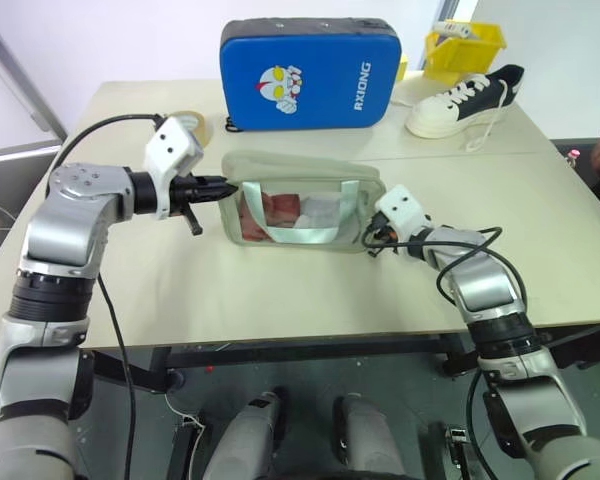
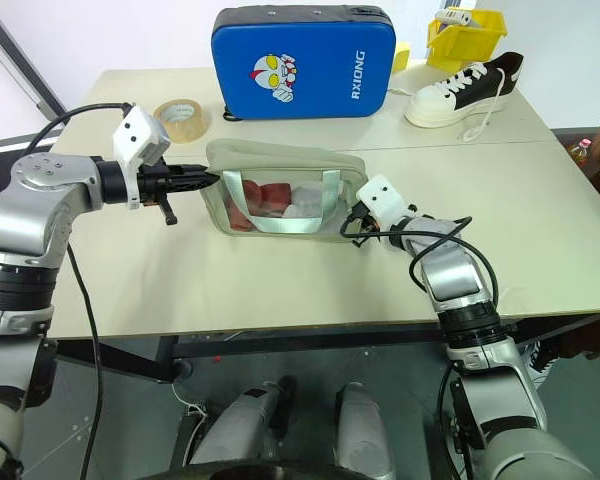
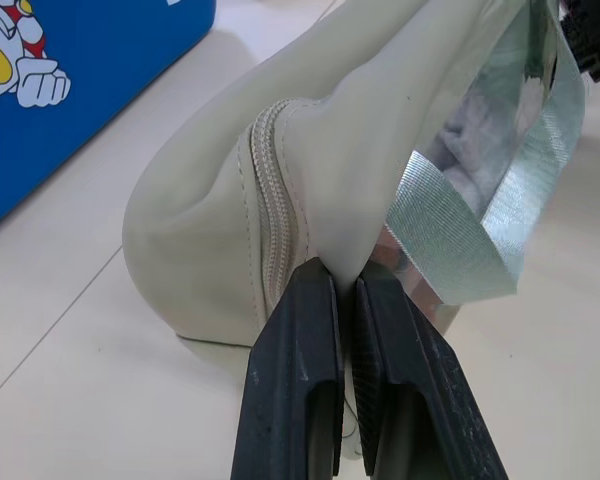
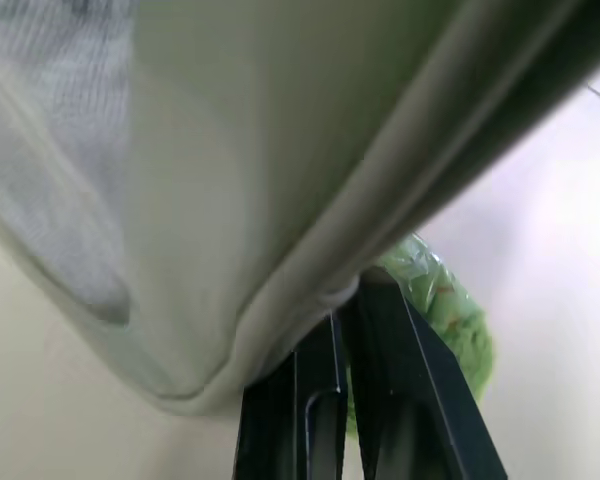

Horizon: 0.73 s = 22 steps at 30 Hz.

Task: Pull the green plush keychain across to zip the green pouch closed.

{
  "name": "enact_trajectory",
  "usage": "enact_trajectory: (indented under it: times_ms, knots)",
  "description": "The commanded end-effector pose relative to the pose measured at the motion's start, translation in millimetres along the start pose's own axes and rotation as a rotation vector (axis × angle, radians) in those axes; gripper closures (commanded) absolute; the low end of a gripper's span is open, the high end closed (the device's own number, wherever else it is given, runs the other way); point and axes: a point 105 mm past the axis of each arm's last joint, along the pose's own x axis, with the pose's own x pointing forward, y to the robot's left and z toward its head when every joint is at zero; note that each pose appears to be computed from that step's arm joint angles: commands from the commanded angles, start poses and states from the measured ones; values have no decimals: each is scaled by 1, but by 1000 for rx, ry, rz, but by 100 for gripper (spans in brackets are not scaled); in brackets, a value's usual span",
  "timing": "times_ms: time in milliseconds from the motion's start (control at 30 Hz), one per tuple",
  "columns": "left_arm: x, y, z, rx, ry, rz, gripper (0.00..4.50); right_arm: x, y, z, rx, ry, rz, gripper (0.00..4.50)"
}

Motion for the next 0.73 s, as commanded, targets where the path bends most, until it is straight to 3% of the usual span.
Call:
enact_trajectory:
  times_ms: [33, 67, 167, 267, 367, 400, 567, 733]
  knots:
    - [-2, -1, 7, 18, -17, 1, 450, -19, -21, 27, -5, -80, -23, 447]
    - [-2, -1, 7, 18, -18, 2, 450, -21, -23, 29, -5, -85, -23, 447]
    - [-10, 4, 16, -26, -66, -1, 347, -60, -55, 66, -46, -147, -18, 351]
    - [-24, 10, 22, -55, -82, -21, 189, -93, -73, 88, -121, -151, 7, 198]
    - [-39, 17, 23, -74, -70, -18, 34, -110, -68, 104, -133, -171, 99, 37]
    - [-44, 20, 23, -81, -67, -15, 2, -115, -64, 110, -128, -188, 131, 5]
    - [-67, 33, 22, -82, -37, 22, 2, -134, -27, 137, -74, -278, 321, 5]
    - [-64, 41, 20, -77, -61, 88, 2, -124, -20, 128, -60, -277, 253, 5]
